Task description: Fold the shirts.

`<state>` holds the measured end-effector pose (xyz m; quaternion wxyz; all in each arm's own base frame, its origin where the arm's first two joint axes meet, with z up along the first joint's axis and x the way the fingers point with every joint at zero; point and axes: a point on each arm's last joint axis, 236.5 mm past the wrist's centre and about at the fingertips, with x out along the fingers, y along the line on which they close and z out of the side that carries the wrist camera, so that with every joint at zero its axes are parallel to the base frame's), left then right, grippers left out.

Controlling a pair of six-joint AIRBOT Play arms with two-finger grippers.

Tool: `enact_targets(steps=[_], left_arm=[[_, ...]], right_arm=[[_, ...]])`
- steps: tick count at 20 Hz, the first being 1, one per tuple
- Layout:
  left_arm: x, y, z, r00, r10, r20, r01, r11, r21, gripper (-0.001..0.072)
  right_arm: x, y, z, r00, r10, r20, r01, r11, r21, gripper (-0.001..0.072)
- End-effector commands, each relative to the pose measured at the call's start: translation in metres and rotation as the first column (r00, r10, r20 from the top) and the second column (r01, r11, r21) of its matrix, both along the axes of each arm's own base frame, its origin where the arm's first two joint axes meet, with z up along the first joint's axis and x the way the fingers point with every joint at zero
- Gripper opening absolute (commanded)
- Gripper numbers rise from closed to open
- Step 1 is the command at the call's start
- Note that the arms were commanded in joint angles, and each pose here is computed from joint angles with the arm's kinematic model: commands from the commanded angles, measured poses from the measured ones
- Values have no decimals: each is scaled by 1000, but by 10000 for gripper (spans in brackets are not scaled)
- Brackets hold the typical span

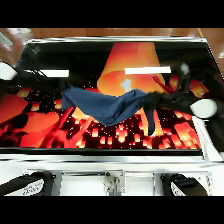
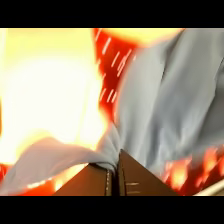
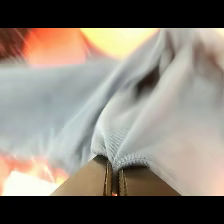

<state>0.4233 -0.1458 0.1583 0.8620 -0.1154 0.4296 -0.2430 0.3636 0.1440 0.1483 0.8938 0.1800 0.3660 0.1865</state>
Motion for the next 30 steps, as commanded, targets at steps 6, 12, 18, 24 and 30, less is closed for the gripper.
enact_targets(steps=[6, 12, 18, 24, 30], left_arm=[[-122, 81, 408, 466, 263, 844, -229, 958, -172, 40], [-170, 119, 341, 626, 342, 701, -420, 905, -66, 39], [-174, 167, 237, 794, 422, 437, -548, 808, 216, 40], [-183, 123, 259, 813, 330, 480, -423, 901, 98, 40], [-226, 126, 306, 683, 365, 633, -465, 885, -8, 40]], right_arm=[[-76, -82, 324, 682, -81, 727, 263, 955, -141, 68], [-106, -77, 262, 879, -29, 476, 163, 956, -244, 68], [-126, -73, 220, 953, 24, 301, 73, 949, -307, 68], [-135, -43, 224, 948, 105, 299, -34, 972, -234, 69], [-152, -27, 227, 956, 125, 265, -88, 985, -145, 69]])
